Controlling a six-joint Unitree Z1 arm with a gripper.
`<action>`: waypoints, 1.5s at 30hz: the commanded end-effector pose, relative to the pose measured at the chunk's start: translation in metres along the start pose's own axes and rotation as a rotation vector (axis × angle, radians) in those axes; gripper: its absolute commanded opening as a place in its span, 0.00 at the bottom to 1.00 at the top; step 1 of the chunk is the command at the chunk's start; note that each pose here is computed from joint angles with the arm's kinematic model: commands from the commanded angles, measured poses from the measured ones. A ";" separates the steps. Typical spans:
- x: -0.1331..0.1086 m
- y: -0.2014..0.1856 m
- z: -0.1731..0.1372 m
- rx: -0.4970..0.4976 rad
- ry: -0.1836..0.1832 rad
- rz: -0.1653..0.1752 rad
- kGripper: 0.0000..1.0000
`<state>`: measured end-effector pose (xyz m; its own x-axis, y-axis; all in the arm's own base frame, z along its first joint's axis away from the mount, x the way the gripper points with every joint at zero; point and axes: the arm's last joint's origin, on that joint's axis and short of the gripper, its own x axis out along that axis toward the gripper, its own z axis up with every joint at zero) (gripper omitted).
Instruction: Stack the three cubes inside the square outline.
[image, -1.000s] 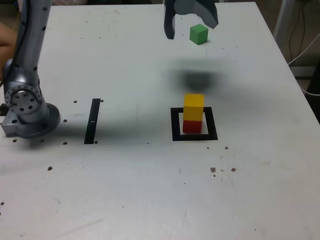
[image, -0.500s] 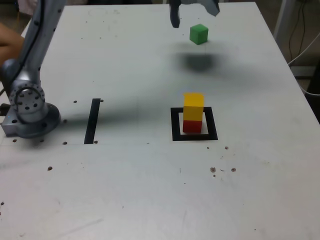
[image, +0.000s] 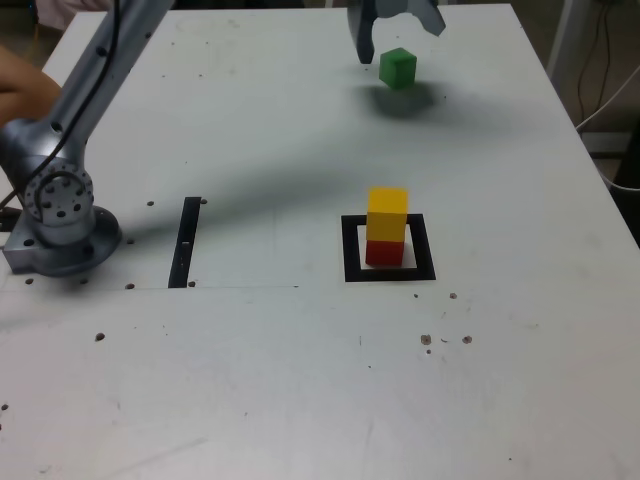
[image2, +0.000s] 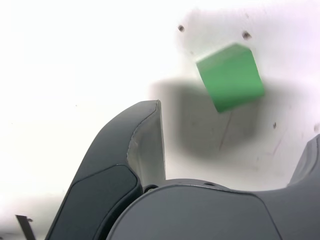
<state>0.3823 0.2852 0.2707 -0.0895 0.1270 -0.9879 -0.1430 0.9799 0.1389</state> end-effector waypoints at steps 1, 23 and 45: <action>0.001 0.001 -0.001 -0.026 0.006 -0.002 0.99; 0.034 0.013 0.015 -0.292 0.021 -0.058 0.97; 0.054 0.027 0.025 -0.340 0.010 -0.033 0.77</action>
<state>0.3972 0.3212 0.2249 -0.0857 0.0984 -0.9914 -0.4618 0.8778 0.1271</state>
